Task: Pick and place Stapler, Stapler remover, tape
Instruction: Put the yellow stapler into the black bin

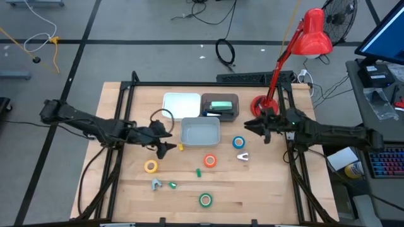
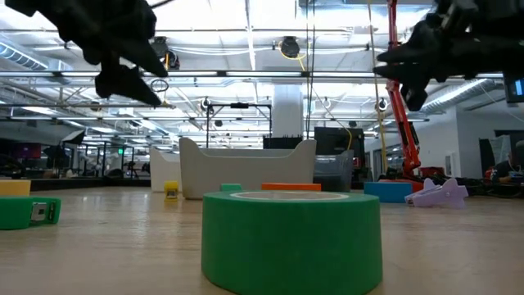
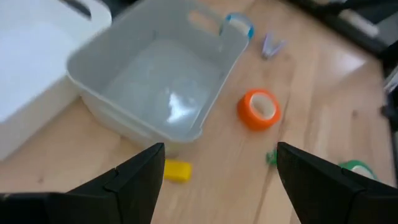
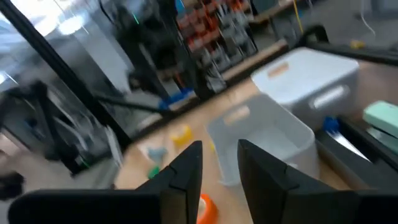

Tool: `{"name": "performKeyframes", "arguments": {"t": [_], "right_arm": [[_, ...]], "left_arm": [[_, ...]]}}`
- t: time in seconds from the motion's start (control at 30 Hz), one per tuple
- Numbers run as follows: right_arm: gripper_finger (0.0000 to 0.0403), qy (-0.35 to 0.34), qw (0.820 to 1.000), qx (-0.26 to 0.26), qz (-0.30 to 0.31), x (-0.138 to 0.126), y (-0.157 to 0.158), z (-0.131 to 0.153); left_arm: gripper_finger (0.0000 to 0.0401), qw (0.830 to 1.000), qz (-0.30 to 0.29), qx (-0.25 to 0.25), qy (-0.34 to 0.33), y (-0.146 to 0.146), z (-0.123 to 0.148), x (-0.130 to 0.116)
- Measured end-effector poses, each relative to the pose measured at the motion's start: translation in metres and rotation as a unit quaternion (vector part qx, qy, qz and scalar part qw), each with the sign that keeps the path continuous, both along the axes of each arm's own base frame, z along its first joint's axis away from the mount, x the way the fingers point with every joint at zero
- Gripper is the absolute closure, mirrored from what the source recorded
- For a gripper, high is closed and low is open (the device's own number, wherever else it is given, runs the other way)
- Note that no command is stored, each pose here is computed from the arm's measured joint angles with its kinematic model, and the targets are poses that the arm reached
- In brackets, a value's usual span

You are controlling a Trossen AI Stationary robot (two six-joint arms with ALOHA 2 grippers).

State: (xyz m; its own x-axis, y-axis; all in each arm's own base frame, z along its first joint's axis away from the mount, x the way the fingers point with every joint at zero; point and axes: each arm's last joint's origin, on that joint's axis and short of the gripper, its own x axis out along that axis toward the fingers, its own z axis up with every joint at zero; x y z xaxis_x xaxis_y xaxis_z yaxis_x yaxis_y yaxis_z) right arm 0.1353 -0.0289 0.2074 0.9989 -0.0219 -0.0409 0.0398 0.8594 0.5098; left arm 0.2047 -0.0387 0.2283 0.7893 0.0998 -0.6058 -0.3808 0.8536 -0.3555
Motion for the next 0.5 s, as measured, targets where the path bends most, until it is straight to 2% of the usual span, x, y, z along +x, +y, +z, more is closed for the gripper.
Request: {"name": "performKeyframes", "arguments": {"t": [0.13,0.33,0.5], "right_arm": [[0.031,-0.051,0.999,0.016,0.0,-0.007,0.002,-0.009],[0.031,-0.058,0.998,0.029,0.001,-0.01,0.003,-0.016],[0.031,-0.058,0.998,0.028,0.001,-0.01,0.003,-0.016]], "left_arm": [[0.0093,0.998,0.029,-0.041,0.029,-0.003,-0.012,0.01],[0.0093,0.978,0.118,-0.169,-0.029,-0.006,-0.013,0.025],[0.0093,0.971,0.117,-0.205,-0.036,-0.009,-0.012,0.027]]}}
